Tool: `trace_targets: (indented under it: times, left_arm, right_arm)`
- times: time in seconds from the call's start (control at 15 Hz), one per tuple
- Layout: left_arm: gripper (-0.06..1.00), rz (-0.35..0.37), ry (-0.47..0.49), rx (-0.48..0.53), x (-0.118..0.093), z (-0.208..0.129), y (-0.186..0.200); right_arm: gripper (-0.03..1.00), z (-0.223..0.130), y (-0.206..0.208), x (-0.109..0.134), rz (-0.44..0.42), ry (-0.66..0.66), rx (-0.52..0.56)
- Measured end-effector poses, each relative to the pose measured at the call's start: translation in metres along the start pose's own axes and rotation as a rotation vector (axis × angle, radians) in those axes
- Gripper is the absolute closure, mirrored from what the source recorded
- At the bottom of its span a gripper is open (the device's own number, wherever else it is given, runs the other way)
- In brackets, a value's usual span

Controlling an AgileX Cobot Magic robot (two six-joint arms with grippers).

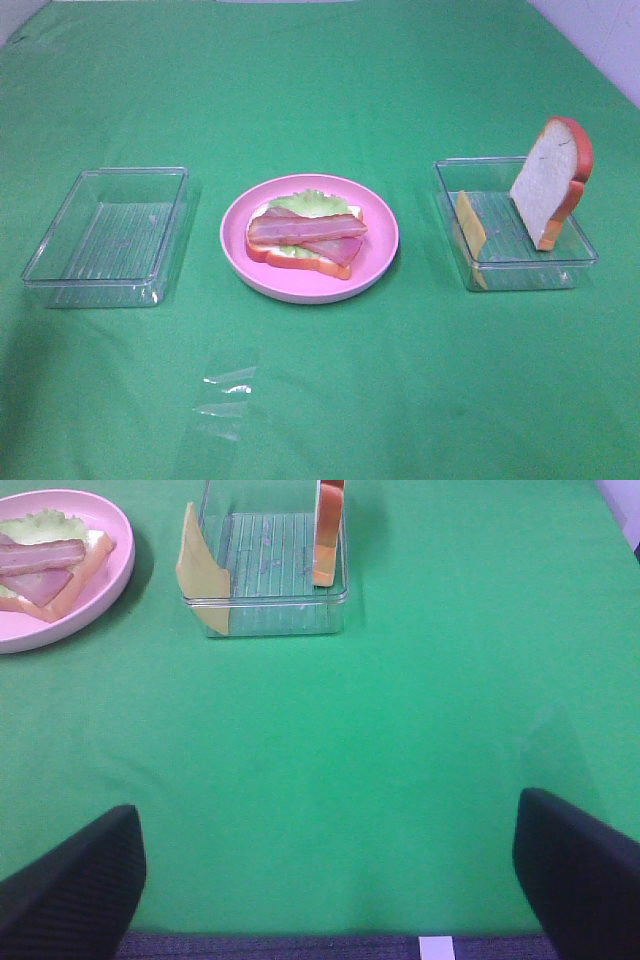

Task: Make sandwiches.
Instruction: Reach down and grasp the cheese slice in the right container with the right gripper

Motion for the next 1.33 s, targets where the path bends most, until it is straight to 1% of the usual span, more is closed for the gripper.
trace_targets:
  times: [0.2,0.27,0.4,0.47,0.53,0.73,0.87,1.0,1.2,1.33]
  left_arm:
    - [-0.04,0.063,-0.023,-0.207,-0.025,-0.069,0.04]
    - [-0.04,0.085,-0.03,-0.278,-0.032,-0.091,0.047]
    - [-0.04,0.138,-0.048,-0.453,-0.046,-0.132,0.06]
    - [-0.04,0.151,-0.052,-0.495,-0.049,-0.141,0.063]
    - [-0.04,0.175,-0.059,-0.571,-0.054,-0.156,0.066]
    - [-0.04,0.224,-0.075,-0.733,-0.064,-0.187,0.071]
    - [-0.04,0.256,-0.083,-0.816,-0.068,-0.203,0.073]
    - [-0.04,0.253,-0.079,-0.811,-0.068,-0.202,0.071]
    - [-0.04,0.219,-0.056,-0.76,-0.064,-0.196,0.046]
    - [-0.04,0.226,-0.049,-0.796,-0.062,-0.189,0.04]
  right_arm:
    - [0.01,0.0,0.0,0.0,0.0,0.0,0.0]
    - [0.01,0.0,0.0,0.0,0.0,0.0,0.0]
    - [0.01,0.0,0.0,0.0,0.0,0.0,0.0]
    - [0.01,0.0,0.0,0.0,0.0,0.0,0.0]
    - [0.01,0.0,0.0,0.0,0.0,0.0,0.0]
    - [0.01,0.0,0.0,0.0,0.0,0.0,0.0]
    - [0.01,0.0,0.0,0.0,0.0,0.0,0.0]
    - [0.01,0.0,0.0,0.0,0.0,0.0,0.0]
    - [0.01,0.0,0.0,0.0,0.0,0.0,0.0]
    - [0.01,0.0,0.0,0.0,0.0,0.0,0.0]
Point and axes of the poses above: a point on each arm's last joint axis where the gripper is mounted, y pointing back along that axis away from the gripper, x along the wrist's bending axis when the last joint is at zero, z = x × y, the point moved 3 cm from there along -y, pointing out along that axis toward the gripper, and after that the axes turned 14 degrees about -y, right-handed, at the moved point
